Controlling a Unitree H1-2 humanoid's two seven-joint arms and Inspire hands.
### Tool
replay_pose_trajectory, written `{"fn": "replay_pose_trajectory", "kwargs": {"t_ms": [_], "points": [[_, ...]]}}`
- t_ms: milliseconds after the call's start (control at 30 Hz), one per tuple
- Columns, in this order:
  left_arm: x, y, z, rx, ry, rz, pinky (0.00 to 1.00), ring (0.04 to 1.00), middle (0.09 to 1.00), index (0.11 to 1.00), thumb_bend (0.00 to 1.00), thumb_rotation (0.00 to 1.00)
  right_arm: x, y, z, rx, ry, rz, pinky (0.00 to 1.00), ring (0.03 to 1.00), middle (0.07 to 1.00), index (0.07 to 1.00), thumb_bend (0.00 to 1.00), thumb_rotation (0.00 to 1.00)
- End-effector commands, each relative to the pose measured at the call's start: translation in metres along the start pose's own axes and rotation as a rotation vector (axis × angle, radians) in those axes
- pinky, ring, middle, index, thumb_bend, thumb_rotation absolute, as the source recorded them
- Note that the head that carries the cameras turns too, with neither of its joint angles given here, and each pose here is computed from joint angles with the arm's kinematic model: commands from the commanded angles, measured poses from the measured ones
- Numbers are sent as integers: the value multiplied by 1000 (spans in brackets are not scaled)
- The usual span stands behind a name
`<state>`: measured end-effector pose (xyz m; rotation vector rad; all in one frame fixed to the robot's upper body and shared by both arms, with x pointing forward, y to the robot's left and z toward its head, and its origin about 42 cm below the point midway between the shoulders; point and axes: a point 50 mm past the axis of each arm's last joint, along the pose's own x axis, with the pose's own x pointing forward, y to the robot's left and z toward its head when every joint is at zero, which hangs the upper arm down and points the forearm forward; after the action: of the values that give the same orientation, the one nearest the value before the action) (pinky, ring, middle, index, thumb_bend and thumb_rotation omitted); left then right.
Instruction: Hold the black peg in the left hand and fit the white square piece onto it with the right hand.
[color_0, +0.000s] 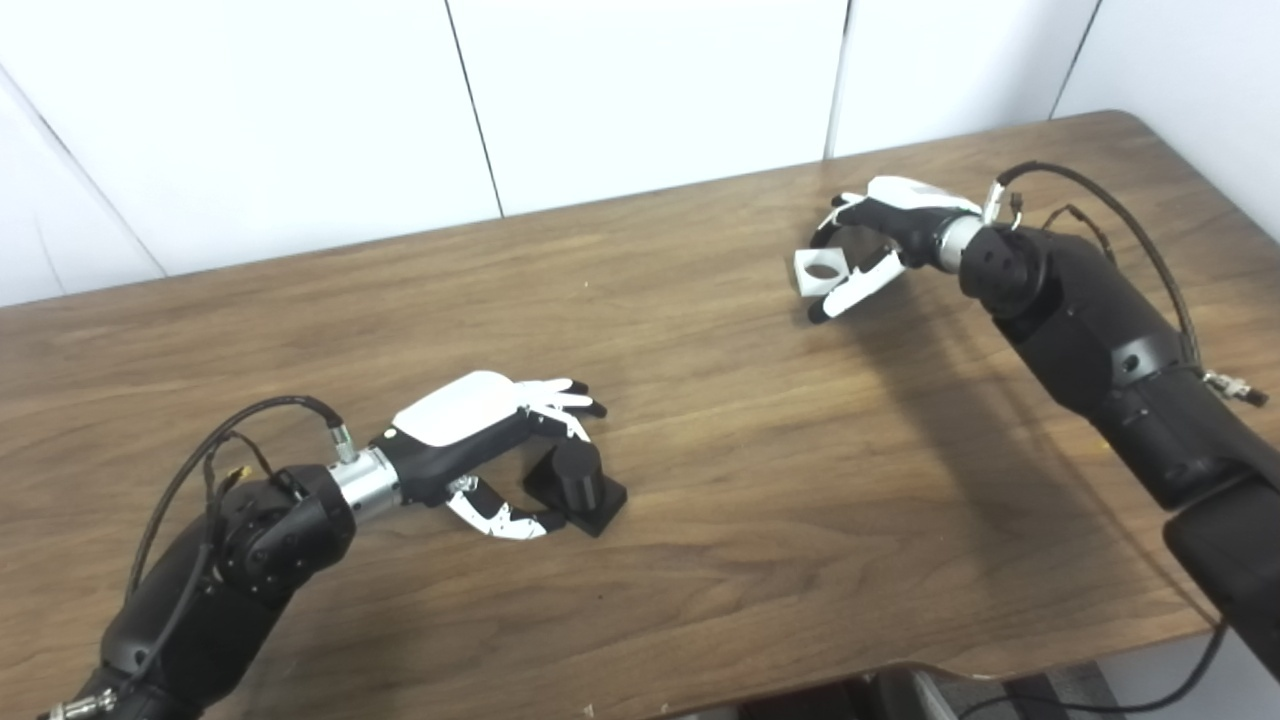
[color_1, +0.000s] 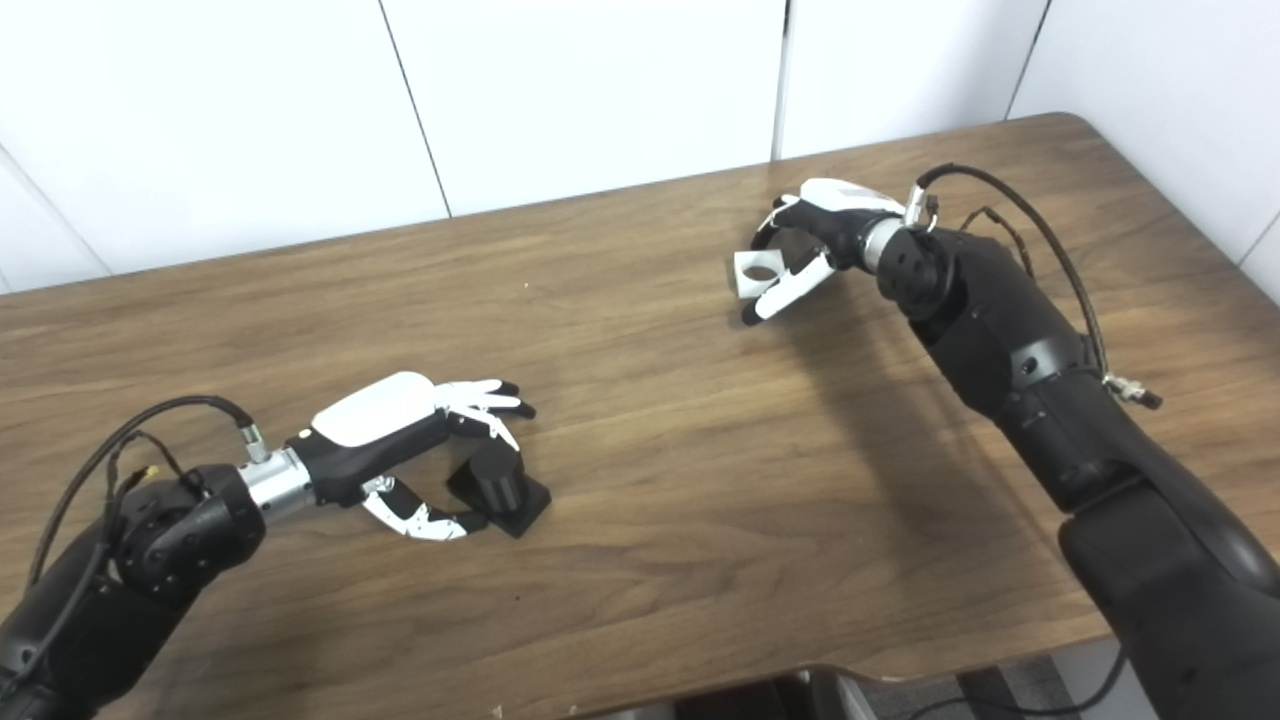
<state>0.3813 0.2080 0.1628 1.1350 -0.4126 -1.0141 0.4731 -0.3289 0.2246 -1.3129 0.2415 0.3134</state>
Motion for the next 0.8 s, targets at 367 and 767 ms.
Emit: {"fn": "replay_pose_trajectory", "kwargs": {"t_ms": [367,767], "points": [[-35,-38,-22,28,148,-222,921,956,899,591,900,155,6,-15,0,-49,-16,-46,883,960,959,780,813,304],[-35,-39,-20,27,147,-225,925,957,901,596,897,148,3,-6,-8,-56,-30,-118,812,912,906,729,753,246]]}}
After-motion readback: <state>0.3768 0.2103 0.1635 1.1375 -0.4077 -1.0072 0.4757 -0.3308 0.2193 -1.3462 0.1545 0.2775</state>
